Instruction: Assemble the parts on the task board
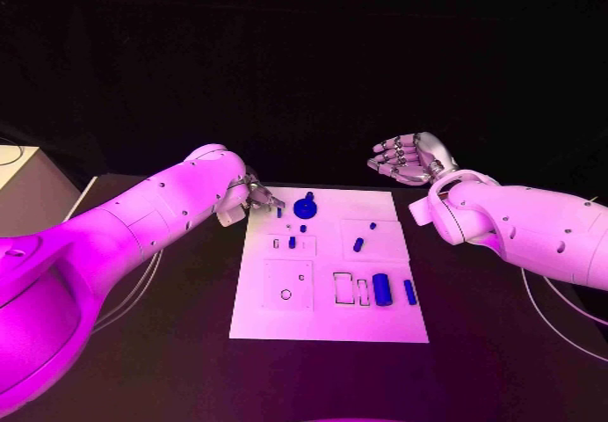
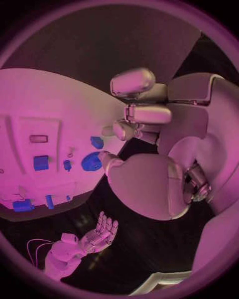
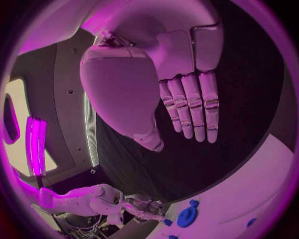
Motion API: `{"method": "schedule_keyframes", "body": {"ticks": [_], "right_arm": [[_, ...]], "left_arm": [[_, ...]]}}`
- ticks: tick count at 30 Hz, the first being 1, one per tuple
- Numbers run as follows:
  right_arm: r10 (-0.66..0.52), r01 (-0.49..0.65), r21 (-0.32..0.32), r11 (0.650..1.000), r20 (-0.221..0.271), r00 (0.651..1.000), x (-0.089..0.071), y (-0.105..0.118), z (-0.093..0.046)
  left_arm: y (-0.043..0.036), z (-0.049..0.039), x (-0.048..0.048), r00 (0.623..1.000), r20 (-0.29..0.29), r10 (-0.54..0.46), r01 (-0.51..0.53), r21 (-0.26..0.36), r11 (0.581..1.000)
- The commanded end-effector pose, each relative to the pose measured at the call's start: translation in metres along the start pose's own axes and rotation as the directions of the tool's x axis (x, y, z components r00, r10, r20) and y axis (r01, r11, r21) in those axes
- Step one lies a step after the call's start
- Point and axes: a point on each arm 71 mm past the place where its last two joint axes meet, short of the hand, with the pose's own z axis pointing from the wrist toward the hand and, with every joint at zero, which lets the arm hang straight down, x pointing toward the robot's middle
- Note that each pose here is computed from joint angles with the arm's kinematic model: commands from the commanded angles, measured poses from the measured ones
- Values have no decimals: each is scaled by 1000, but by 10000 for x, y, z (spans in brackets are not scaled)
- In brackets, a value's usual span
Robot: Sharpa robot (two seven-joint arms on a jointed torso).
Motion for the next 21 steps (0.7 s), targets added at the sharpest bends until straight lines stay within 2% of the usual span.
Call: {"method": "schedule_keyframes", "body": {"ticks": [1,11,21], "right_arm": [[-4,4,-22,1000,-5,1000,11,28,4],[-2,2,-25,1000,-6,1000,19,42,11],[-2,2,-26,1000,-7,1000,25,48,16]], "left_arm": [[-35,-3,11,1000,-7,-1,1,15,1000],[-76,0,46,1000,-17,2,-2,30,1000],[-86,2,46,1000,-6,-5,5,37,999]]}}
